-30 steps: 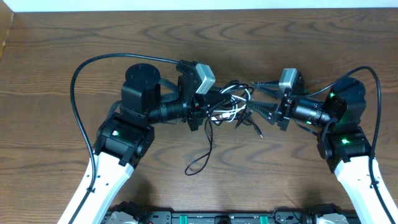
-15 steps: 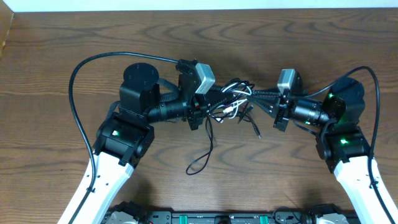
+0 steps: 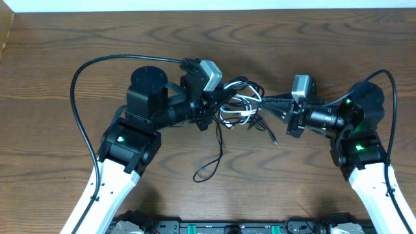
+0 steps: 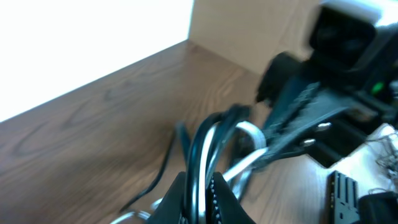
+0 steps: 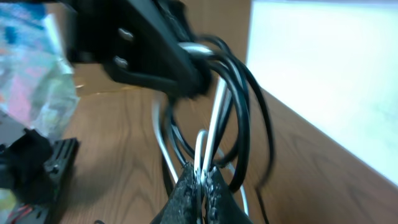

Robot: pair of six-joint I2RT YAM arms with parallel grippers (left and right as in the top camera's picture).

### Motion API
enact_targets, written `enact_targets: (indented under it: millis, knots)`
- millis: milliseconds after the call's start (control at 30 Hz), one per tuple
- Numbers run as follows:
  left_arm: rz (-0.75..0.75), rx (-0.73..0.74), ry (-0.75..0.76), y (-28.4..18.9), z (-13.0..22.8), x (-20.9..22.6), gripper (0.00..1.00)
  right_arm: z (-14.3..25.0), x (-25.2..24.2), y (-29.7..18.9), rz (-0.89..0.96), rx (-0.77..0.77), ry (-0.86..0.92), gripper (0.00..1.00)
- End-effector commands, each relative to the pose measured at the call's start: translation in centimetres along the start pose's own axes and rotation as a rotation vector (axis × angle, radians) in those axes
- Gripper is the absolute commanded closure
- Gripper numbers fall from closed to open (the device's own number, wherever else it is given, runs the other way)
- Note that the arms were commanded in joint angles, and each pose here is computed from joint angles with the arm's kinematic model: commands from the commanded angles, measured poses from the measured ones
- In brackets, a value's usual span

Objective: Untangle cables

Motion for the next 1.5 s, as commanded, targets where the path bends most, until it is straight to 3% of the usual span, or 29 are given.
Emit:
enact_targets:
  millis: [0,200,833,1467]
  knots:
    - [-0.075,0.015,-0.025,0.2,-0.1,0.8,0.92,-0.5,1.6,0.0,-0.175,-0.006,-0.053,0.99]
    - [-0.044,0.047,-0.052,0.7,0.6,0.9,0.92,-0.9,1.7,-0.1,-0.19,-0.015,-0.063,0.99]
    - [0.304,0.037,-0.04,1.5,0.9,-2.4,0.92,-1.4,0.6,0.1,-0.049,-0.04,0.056,0.99]
    - [0.348,0.086,0.051,1.8,2.0,-3.6,0.92,-1.3,0.6,0.1,-0.053,-0.037,0.068,0.9]
Point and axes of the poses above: each gripper's point midway between its finger pads, its own y axis out along the fingers, its own x axis along the line the jaws close on, z = x × y, the point moved 9 cm from there along -y, back along the fingers, and after that the axes turned 9 degrees about y, right-handed, at the moved point
